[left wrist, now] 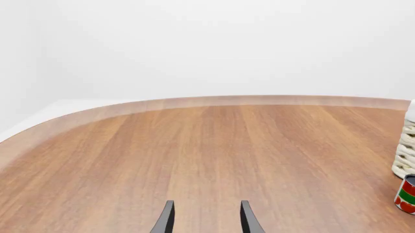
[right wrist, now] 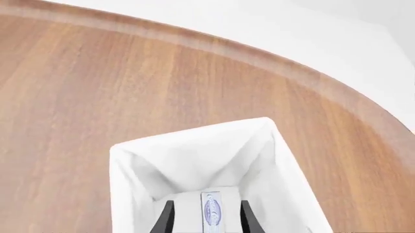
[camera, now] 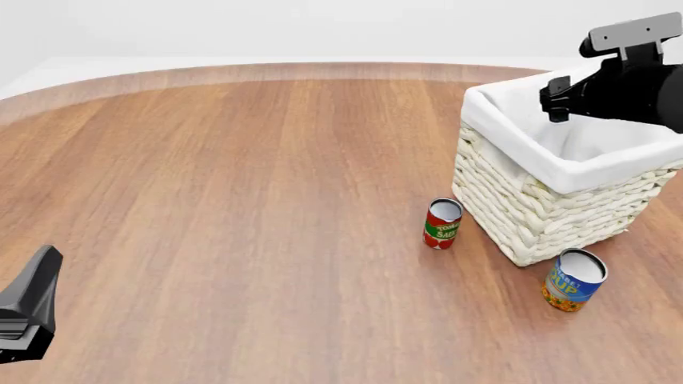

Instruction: Pick up the alphabet soup and the cream cheese box, and put them in the basket.

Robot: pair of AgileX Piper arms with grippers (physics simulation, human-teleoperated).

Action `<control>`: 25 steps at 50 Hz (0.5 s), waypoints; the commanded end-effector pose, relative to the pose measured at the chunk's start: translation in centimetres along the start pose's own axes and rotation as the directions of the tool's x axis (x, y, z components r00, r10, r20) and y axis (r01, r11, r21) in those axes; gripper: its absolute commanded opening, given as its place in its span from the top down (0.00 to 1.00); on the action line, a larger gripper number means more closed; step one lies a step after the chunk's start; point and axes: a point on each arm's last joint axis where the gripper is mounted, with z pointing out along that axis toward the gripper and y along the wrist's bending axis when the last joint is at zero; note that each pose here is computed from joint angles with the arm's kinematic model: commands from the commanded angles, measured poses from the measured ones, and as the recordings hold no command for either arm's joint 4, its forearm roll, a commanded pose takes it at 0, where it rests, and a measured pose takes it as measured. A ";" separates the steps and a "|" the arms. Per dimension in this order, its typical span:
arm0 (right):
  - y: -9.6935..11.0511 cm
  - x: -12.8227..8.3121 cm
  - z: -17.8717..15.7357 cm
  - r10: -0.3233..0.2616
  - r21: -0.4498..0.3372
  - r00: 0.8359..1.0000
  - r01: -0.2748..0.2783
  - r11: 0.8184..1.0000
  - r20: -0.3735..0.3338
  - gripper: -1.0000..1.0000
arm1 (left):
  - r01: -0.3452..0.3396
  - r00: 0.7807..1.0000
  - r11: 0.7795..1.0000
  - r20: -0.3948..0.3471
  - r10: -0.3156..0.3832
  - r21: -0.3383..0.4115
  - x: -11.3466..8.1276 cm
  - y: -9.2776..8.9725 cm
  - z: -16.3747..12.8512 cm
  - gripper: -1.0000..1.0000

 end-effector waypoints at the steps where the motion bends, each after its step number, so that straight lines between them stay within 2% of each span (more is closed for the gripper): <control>1: 0.5 -0.3 -2.8 0.005 -0.006 0.999 -0.005 1.000 0.045 0.00 | 0.000 1.000 1.000 0.000 0.000 0.000 0.0 0.0 0.0 0.00; 4: 0.5 -0.1 -3.1 -0.018 -0.004 0.999 0.018 1.000 0.044 0.00 | 0.000 1.000 1.000 0.000 0.000 0.000 0.0 0.0 0.0 0.00; 19: 1.3 -0.6 -6.1 -0.048 -0.029 0.996 0.050 0.998 0.072 0.00 | 0.000 1.000 1.000 0.000 0.000 0.000 0.0 0.0 0.0 0.00; 25: 1.1 -1.2 -6.9 -0.041 -0.023 0.996 0.043 0.999 0.084 0.00 | 0.000 1.000 1.000 0.000 0.000 0.000 0.0 0.0 0.0 0.00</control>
